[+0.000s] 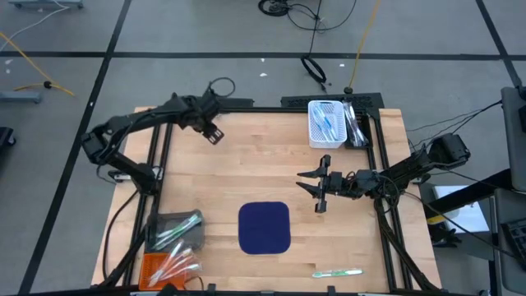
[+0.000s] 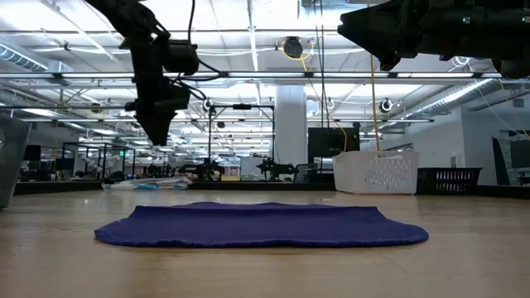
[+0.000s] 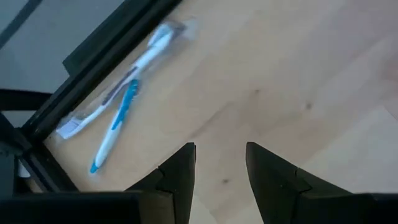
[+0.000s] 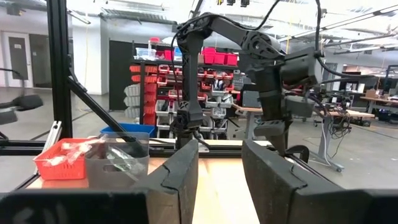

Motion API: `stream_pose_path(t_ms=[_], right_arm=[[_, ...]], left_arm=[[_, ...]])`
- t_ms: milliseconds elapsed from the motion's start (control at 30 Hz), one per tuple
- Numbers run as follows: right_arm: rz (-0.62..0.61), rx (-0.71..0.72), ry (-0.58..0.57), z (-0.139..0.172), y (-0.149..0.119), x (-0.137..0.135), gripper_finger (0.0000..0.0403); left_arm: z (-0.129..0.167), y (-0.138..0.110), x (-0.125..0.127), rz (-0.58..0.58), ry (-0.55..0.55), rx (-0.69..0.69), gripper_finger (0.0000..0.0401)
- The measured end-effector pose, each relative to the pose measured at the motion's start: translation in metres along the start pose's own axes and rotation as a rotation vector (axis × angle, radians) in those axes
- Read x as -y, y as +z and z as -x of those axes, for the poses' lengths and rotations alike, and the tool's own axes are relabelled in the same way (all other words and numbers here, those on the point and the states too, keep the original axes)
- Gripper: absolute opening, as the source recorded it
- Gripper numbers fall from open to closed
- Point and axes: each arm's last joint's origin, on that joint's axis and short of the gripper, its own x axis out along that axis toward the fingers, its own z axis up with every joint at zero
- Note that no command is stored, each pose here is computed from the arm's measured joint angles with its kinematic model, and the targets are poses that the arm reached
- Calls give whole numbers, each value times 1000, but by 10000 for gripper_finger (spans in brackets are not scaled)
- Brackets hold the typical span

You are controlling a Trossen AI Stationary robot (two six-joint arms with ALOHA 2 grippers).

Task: Pick & Place Toothbrushes
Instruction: Put the blue toothbrush into the white bin

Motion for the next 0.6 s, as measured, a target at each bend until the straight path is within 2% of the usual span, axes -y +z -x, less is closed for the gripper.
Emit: stream_pose_path(t_ms=[133,267,600], right_arm=[[-3,8,-1,0,1,0,116],[-3,15,-3,0,2,0,116],[-1,11,-2,0,1,0,116]], left_arm=[[-8,2,-16,56,22,-22,145],[-29,4,-31,104,47,-90,145],[-78,5,-59,132,97,-211,145]])
